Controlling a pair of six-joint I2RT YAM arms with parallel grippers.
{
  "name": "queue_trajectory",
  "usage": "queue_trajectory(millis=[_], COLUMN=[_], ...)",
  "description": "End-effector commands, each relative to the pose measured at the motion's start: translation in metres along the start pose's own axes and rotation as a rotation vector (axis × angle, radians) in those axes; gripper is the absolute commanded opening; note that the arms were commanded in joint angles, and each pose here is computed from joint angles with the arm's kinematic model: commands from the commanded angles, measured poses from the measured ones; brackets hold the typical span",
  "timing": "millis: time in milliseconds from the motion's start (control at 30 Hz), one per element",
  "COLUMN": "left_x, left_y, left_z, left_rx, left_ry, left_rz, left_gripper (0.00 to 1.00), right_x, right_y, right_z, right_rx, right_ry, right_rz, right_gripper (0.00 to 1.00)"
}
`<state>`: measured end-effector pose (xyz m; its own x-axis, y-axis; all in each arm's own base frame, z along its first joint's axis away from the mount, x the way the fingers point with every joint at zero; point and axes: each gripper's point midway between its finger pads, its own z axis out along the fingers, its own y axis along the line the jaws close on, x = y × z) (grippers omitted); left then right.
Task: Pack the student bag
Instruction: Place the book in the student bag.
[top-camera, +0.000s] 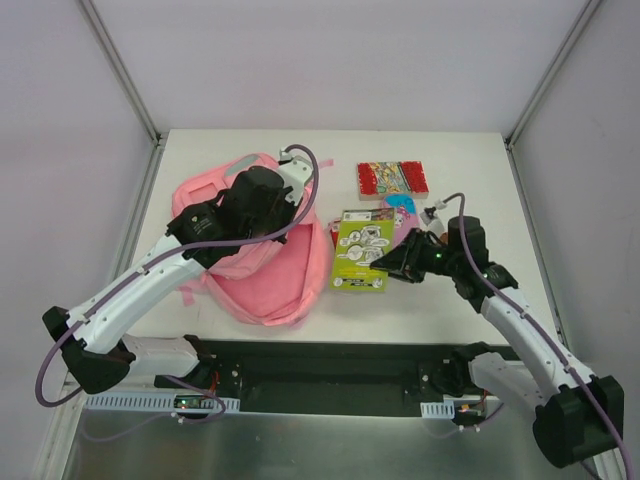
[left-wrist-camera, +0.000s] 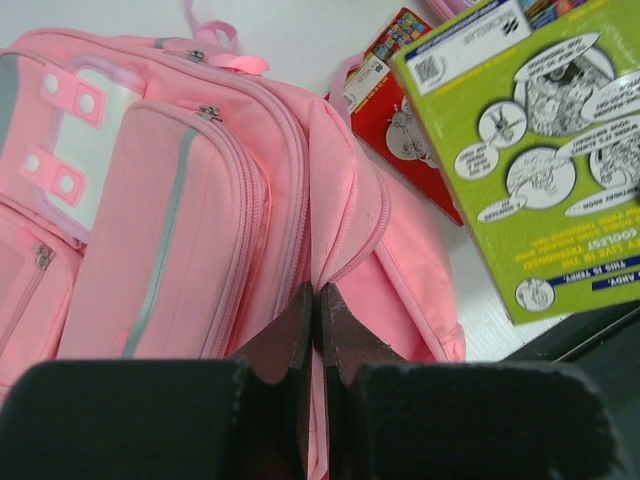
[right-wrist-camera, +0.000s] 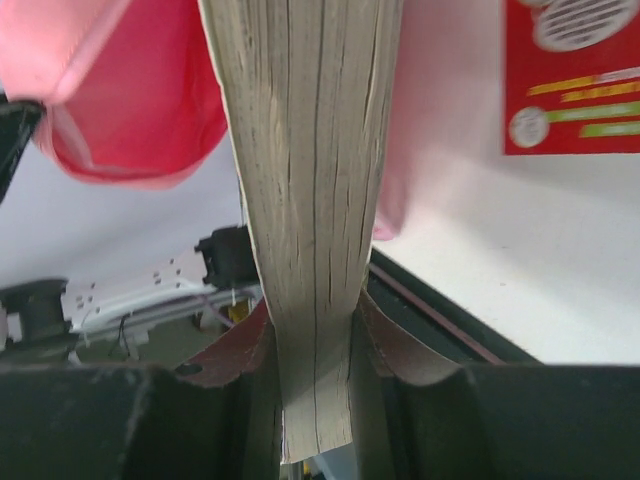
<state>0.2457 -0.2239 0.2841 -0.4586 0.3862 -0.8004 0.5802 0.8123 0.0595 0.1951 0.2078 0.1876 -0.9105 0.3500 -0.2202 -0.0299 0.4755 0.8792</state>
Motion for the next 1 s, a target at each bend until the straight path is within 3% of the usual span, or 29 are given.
queue_trajectory(millis=[0, 333, 633, 967], left_x=[-0.037, -0.043, -0.049, -0.055], left_y=[0.013, 0.019, 0.009, 0.007], left_z=[-0.027, -0.035, -0.05, -0.074], left_rx=[-0.025, -0.047, 0.023, 0.063], left_ry=[-0.142, -0.165, -0.209, -0.271], left_rz=[0.016, 0.002, -0.035, -0.024], left_gripper=[0.0, 0.0, 0.0, 0.0], right_x=[0.008, 0.064, 0.072, 0.052], right_y=[0.082, 0.104, 0.133, 0.171], right_z=[-0.003, 0.039, 0.09, 0.153], right_rx=[-0.286, -0.337, -0.412, -0.56], right_ry=[0.061, 0.243, 0.306, 0.352], right_rz=[-0.166, -0.122, -0.109, 0.061], right_gripper=[0.01, 0.01, 0.01, 0.01])
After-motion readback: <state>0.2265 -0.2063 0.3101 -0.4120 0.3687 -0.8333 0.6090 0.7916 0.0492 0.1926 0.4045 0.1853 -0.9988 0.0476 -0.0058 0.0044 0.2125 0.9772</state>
